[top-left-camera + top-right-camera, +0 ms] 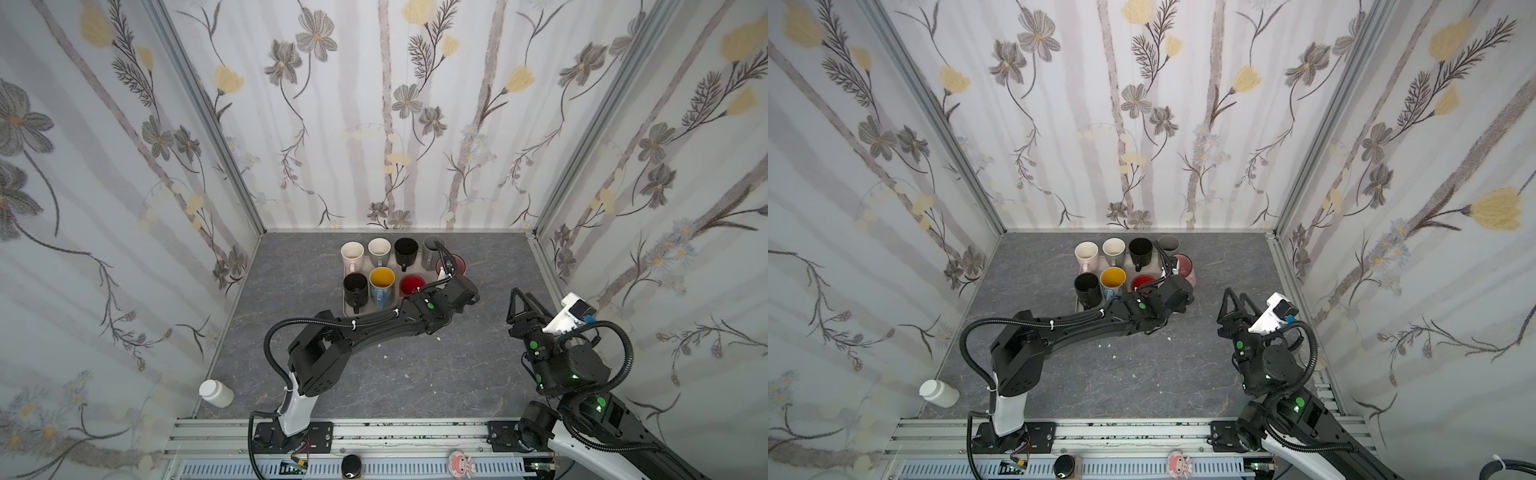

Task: Turn the mug right side up
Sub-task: Place the mug on the tray.

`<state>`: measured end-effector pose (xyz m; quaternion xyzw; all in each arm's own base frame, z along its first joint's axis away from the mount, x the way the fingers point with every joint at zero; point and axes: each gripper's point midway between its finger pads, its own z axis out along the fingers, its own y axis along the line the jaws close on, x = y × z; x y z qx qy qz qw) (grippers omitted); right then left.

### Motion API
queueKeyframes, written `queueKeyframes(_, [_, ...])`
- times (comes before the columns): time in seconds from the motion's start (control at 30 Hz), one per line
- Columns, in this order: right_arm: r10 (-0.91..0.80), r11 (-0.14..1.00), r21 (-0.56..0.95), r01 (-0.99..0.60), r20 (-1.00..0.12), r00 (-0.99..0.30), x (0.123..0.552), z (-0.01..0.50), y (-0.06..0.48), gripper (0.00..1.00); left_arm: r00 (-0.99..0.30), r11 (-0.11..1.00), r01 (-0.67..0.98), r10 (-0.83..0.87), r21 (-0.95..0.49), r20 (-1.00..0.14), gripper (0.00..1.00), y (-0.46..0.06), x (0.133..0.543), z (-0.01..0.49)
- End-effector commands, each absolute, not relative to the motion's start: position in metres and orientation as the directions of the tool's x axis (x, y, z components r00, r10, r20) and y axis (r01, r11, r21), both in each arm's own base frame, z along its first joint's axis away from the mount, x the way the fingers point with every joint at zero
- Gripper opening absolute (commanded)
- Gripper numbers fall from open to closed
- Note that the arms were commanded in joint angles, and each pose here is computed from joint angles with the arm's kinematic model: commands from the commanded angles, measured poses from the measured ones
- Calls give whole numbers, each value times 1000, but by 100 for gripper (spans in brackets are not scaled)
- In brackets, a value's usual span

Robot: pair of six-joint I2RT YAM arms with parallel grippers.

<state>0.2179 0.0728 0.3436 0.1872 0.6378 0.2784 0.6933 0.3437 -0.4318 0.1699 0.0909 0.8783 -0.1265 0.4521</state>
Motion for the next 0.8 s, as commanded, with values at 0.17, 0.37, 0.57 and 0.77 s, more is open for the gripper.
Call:
queueKeyframes(0.17, [603, 794, 594, -125, -796, 45, 215, 339, 65, 52, -567, 979, 162, -10, -124, -823, 0, -426, 361, 145])
queueKeyframes(0.37, [607, 793, 598, -121, -792, 61, 212, 338, 59, 52, -574, 988, 136, 21, -70, -819, 0, -420, 364, 130])
queueKeyframes(0.57, [620, 783, 610, -120, -782, 67, 210, 335, 56, 53, -599, 994, 101, 32, -35, -800, 0, -411, 364, 114])
queueKeyframes(0.77, [622, 781, 613, -118, -781, 62, 210, 333, 56, 62, -614, 992, 110, 23, -57, -789, 26, -412, 360, 111])
